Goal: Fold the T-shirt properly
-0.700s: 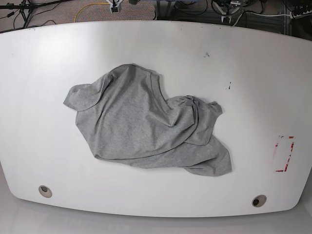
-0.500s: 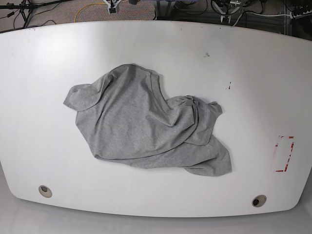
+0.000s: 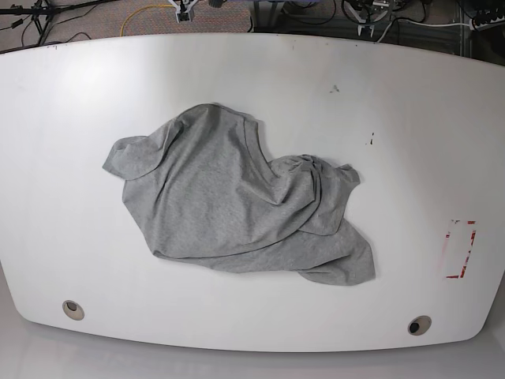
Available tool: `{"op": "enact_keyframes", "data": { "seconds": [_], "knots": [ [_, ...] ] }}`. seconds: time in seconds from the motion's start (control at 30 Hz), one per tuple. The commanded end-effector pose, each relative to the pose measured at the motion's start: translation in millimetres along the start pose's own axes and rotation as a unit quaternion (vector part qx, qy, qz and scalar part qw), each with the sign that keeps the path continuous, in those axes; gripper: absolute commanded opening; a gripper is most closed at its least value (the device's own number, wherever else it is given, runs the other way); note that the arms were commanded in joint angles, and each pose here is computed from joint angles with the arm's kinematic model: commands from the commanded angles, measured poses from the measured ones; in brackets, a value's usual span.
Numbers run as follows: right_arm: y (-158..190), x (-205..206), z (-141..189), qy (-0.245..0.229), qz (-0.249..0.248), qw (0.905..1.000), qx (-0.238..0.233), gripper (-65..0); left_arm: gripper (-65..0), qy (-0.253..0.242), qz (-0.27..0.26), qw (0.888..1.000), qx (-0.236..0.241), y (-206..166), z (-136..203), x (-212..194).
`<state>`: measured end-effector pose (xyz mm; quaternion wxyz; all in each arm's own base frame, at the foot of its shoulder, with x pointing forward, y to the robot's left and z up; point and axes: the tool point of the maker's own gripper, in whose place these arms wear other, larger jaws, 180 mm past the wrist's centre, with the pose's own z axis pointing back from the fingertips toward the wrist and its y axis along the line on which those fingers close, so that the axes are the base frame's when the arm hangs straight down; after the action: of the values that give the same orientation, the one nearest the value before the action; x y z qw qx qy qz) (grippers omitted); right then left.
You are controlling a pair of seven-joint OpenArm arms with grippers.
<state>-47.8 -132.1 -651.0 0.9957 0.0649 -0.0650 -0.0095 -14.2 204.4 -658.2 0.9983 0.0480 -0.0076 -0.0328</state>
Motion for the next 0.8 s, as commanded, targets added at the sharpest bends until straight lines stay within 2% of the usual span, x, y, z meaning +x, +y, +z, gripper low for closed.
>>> {"op": "enact_keyframes", "data": {
  "seconds": [0.0, 0.77],
  "knots": [
    [-3.4, -2.5, 1.5, 0.000, 0.002, 1.0000, -0.001, -51.9, -64.0, 0.002, -0.001, 1.000, 0.006, 5.0, 0.3, -2.8],
    [1.6, -4.1, 1.4, 0.000, 0.007, 1.0000, 0.003, -51.8, -63.9, 0.004, -0.003, 1.000, 0.006, 3.8, 1.0, -11.1]
  ]
}}
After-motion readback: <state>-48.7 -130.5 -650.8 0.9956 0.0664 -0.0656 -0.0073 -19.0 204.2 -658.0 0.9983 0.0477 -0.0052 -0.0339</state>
